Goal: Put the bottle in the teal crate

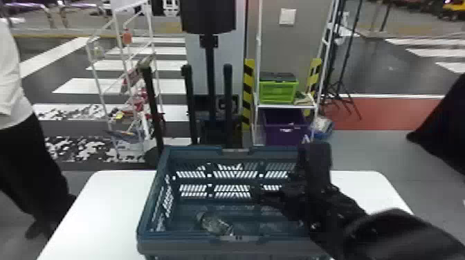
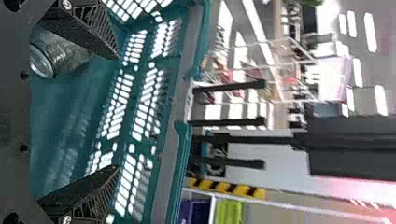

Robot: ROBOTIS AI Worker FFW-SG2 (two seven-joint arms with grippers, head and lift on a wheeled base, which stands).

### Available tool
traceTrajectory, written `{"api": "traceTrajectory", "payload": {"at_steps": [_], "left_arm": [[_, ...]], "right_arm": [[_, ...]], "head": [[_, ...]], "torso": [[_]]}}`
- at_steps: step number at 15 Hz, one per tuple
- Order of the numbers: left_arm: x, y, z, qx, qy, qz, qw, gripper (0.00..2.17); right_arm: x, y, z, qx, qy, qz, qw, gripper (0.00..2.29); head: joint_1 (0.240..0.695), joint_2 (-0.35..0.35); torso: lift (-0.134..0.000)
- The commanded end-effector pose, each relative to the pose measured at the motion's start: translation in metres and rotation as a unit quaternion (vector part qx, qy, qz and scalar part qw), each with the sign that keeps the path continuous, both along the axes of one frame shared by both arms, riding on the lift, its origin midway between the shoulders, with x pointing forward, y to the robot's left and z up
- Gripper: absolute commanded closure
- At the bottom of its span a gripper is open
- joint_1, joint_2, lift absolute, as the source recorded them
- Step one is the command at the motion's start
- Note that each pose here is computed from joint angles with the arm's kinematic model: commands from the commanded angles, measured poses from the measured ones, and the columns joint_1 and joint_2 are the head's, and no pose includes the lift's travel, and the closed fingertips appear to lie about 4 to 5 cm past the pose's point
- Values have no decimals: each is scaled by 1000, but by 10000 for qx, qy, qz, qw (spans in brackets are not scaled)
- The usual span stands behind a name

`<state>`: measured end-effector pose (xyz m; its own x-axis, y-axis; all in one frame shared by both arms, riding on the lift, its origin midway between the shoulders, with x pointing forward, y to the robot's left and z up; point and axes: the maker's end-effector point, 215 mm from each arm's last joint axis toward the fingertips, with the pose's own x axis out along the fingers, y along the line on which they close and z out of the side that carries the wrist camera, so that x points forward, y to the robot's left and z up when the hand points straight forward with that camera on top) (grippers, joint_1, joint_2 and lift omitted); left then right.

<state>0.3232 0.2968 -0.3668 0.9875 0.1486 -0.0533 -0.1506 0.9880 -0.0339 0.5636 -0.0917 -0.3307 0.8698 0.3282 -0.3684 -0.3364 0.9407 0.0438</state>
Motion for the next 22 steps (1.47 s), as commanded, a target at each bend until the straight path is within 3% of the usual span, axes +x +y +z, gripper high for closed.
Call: {"api": "traceTrajectory", "payload": {"at_steps": [1,8,17,22], "left_arm": [[1,-1,-1,1,13,-12,10000,137],[5,-3,-1,11,33,-46,10000,137],[9,-7,8,14,-17,-95,10000,137],[9,-8,7,-1,-5,-101,9999,137]], "right_arm": [[-22,-38,4,120,-348,-296,9989,56],[-106,-105,-2,308,-1024,-899,9902,53],[-197,-129,-23,461,-1494,-1199,9804,53],[-215,-133,-12,537,-1729,-1243,9756,56]], "head": [[499,0],[499,0],[499,0],[499,0]], "torso": [[0],[0],[0],[0]]}}
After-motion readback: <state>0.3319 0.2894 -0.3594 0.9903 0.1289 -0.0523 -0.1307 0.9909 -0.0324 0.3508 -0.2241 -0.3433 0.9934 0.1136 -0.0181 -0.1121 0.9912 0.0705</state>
